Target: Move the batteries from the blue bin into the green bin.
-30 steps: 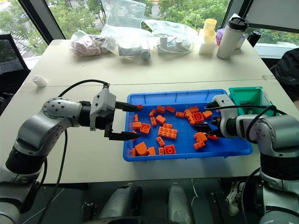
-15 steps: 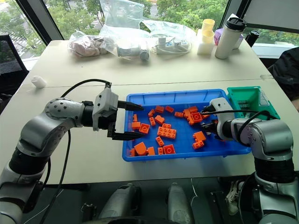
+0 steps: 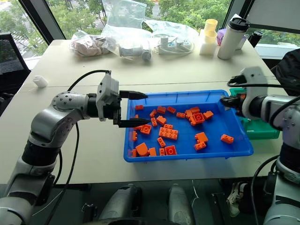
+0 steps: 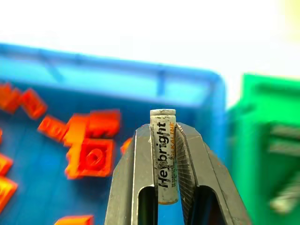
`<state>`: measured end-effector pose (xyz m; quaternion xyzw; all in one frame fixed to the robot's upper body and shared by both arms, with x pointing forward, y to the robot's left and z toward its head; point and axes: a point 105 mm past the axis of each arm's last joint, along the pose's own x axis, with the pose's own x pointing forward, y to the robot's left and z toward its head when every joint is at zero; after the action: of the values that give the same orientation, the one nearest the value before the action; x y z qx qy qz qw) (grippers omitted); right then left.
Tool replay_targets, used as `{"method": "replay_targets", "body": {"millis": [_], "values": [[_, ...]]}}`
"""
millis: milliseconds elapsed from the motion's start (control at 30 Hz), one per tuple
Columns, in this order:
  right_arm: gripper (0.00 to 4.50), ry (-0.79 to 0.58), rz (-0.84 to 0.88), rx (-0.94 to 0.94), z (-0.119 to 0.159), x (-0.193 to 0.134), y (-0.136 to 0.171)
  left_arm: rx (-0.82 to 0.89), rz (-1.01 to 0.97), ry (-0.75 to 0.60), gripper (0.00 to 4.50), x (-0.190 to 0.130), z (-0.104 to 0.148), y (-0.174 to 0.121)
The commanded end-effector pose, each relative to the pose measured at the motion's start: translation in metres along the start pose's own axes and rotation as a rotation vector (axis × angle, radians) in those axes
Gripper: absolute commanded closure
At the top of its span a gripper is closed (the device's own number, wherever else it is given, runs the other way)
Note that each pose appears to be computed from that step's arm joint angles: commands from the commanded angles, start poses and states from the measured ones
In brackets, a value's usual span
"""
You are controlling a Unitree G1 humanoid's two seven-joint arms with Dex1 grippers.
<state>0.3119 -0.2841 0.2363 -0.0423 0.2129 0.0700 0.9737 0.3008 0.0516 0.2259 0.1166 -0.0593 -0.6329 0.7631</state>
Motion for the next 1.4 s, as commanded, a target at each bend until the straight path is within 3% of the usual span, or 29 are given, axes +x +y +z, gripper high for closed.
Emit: {"method": "replay_targets", "body": {"millis": [33, 167, 367, 600, 633, 667, 800, 900, 1000, 1100, 1200, 1400], "values": [[4.5, -0.059, -0.119, -0.012, 0.011, -0.015, -0.033, 0.043, -0.014, -0.062, 0.0, 0.004, 0.014, 0.003], [4.5, -0.047, -0.207, -0.007, 0.002, -0.016, -0.062, 0.047, -0.039, -0.084, 0.0, 0.015, 0.015, 0.009], [4.5, -0.039, -0.249, 0.016, -0.009, 0.0, -0.082, 0.065, -0.017, -0.068, 0.0, 0.027, 0.009, 0.018], [0.89, -0.031, -0.276, 0.003, -0.011, 0.009, -0.091, 0.066, -0.028, -0.036, 0.0, 0.025, 0.003, 0.017], [0.89, -0.035, -0.279, -0.001, -0.011, 0.008, -0.092, 0.065, -0.032, -0.034, 0.0, 0.023, 0.003, 0.015], [0.2, -0.041, -0.281, -0.009, -0.009, 0.008, -0.092, 0.064, -0.033, -0.032, 0.0, 0.022, 0.003, 0.015], [0.2, -0.153, -0.21, -0.063, 0.011, 0.005, -0.082, 0.066, -0.011, -0.016, 0.0, 0.014, 0.001, 0.018], [0.2, -0.301, 0.022, -0.175, 0.031, -0.015, -0.047, 0.066, 0.033, 0.042, 0.0, -0.009, -0.002, 0.022], [0.2, -0.261, 0.134, -0.243, 0.015, -0.037, -0.036, 0.077, 0.056, 0.133, 0.0, -0.032, -0.008, 0.016], [0.2, -0.232, 0.183, -0.22, -0.001, -0.055, -0.035, 0.055, 0.098, 0.164, 0.0, -0.05, -0.007, 0.008], [0.2, -0.237, 0.319, -0.181, -0.017, -0.074, -0.015, 0.004, 0.177, 0.208, 0.0, -0.072, -0.008, 0.0], [0.2, -0.208, 0.416, -0.171, -0.046, -0.072, 0.009, -0.094, 0.248, 0.228, 0.0, -0.084, -0.013, -0.014]]}}
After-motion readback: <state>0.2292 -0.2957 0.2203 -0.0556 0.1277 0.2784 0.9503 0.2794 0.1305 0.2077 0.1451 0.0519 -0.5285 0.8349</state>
